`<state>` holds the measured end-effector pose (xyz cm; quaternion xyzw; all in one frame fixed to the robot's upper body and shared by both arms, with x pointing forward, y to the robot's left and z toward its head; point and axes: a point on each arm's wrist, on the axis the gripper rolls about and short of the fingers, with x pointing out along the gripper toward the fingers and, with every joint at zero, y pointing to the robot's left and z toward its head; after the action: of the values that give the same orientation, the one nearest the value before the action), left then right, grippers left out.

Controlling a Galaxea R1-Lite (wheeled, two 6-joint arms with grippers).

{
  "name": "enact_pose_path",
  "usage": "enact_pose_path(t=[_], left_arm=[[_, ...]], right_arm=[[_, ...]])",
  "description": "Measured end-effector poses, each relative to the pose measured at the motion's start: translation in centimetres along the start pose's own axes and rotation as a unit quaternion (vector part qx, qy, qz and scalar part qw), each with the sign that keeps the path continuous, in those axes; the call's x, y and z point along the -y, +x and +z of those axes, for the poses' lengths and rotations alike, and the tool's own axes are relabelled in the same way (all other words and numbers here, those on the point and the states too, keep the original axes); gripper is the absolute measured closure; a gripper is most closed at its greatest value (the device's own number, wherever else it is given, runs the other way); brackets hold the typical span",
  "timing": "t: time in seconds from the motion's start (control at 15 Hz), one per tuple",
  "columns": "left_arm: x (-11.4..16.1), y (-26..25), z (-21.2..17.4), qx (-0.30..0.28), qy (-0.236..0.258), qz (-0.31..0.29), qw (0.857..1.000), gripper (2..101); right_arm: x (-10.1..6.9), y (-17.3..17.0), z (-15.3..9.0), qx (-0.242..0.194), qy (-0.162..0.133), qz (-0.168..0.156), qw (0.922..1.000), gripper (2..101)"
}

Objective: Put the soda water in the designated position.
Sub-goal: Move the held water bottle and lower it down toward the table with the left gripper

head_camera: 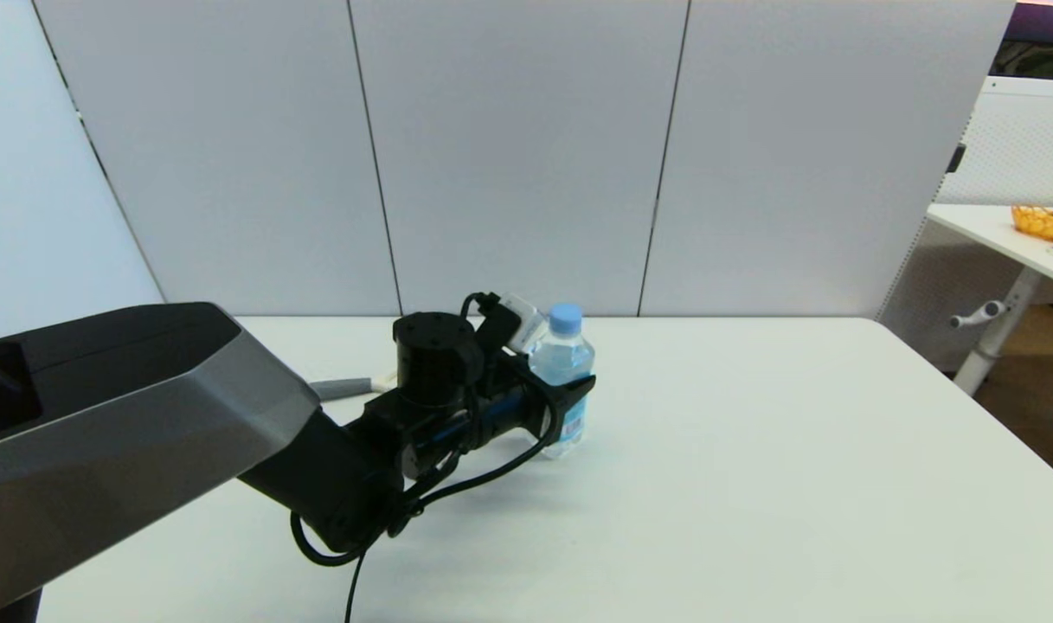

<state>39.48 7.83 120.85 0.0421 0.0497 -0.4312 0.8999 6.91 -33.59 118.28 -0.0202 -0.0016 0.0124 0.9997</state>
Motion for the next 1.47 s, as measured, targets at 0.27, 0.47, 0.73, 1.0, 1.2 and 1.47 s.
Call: enact_pose_path(t=[0.27,0.47,0.73,1.0,1.2,1.47], left_arm=[[-0.2,0.3,0.8,0.015,0.004,0.002,1.000,54.1],[-1.6,-0.3,2.1,0.033,0.010,0.020,0.999,54.1],[-5.4,-2.4,3.6,0.048,0.013,0.072,0.996,54.1],[-10.1,-5.8,4.7,0.056,0.013,0.145,0.988,54.1],[-13.0,-9.4,4.6,0.046,0.007,0.202,0.978,54.1],[-16.3,-15.0,3.6,0.026,-0.006,0.285,0.958,54.1]], right_arm=[[0.0,0.0,0.0,0.000,0.000,0.000,1.0000,4.3],[0.0,0.0,0.0,0.000,0.000,0.000,1.0000,4.3],[0.0,0.0,0.0,0.000,0.000,0.000,1.0000,4.3],[0.0,0.0,0.0,0.000,0.000,0.000,1.0000,4.3],[0.0,0.0,0.0,0.000,0.000,0.000,1.0000,4.3],[0.0,0.0,0.0,0.000,0.000,0.000,1.0000,4.3]])
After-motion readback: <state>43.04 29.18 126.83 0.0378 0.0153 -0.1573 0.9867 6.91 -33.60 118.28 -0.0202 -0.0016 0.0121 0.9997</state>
